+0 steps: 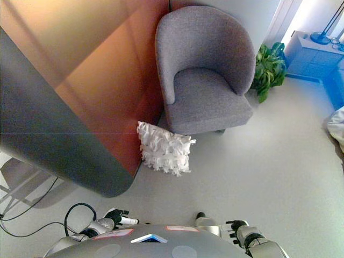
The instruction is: Pick up the pillow and put it on the sofa.
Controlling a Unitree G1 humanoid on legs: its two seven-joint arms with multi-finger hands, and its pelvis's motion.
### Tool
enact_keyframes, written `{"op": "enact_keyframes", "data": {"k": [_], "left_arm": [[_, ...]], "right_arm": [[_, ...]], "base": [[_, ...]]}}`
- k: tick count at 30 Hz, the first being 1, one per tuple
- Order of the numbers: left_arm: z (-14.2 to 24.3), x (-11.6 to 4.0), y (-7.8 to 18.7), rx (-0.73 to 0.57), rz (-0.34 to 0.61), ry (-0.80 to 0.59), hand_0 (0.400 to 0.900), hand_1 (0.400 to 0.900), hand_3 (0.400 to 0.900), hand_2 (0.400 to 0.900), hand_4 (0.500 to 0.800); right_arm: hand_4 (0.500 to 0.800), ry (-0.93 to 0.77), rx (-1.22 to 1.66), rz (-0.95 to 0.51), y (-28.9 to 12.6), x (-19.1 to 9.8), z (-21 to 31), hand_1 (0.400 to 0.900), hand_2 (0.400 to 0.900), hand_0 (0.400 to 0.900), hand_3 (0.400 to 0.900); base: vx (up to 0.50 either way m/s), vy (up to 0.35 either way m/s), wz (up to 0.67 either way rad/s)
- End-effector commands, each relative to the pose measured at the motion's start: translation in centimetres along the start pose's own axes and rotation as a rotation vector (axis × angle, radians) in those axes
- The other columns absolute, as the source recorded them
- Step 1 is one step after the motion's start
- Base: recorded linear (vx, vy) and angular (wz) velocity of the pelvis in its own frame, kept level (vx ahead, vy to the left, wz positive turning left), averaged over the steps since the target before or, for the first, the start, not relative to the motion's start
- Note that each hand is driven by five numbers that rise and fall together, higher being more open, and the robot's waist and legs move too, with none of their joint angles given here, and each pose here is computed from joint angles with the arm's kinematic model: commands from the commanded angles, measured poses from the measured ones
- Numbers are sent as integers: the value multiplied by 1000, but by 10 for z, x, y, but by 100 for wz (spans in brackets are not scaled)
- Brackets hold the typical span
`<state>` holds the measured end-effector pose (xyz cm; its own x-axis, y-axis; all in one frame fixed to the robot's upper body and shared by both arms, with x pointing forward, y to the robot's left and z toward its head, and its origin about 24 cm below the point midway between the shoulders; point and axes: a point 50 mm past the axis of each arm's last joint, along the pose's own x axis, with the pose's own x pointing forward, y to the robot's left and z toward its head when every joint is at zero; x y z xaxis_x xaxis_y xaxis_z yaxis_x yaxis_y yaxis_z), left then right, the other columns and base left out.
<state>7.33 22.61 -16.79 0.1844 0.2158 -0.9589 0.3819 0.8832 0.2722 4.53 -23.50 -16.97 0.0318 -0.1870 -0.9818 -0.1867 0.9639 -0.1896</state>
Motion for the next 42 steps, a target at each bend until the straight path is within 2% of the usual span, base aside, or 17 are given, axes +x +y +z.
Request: {"op": "enact_keyframes", "data": {"k": [1,20,37,42], "left_arm": [[3,1,8,60,37,24,900,900,900,900,800],[1,1,3,32,13,36,900,900,900,900,800],[6,1,14,6,71,10,900,900,900,900,800],[18,0,21,-98,101,-19,900,900,900,900,800]], "right_arm": [[800,20,10,7,7,0,7,900,900,900,900],[800,-2,-39,2,7,0,12,900,900,900,900],[800,-4,-84,0,3,-1,21,900,900,900,900],[800,-29,-22,-13,-7,-3,30,900,900,900,900]], "base": [[0,0,0],[2,-4,-1],[2,-56,-2],[-70,-197,10]]}}
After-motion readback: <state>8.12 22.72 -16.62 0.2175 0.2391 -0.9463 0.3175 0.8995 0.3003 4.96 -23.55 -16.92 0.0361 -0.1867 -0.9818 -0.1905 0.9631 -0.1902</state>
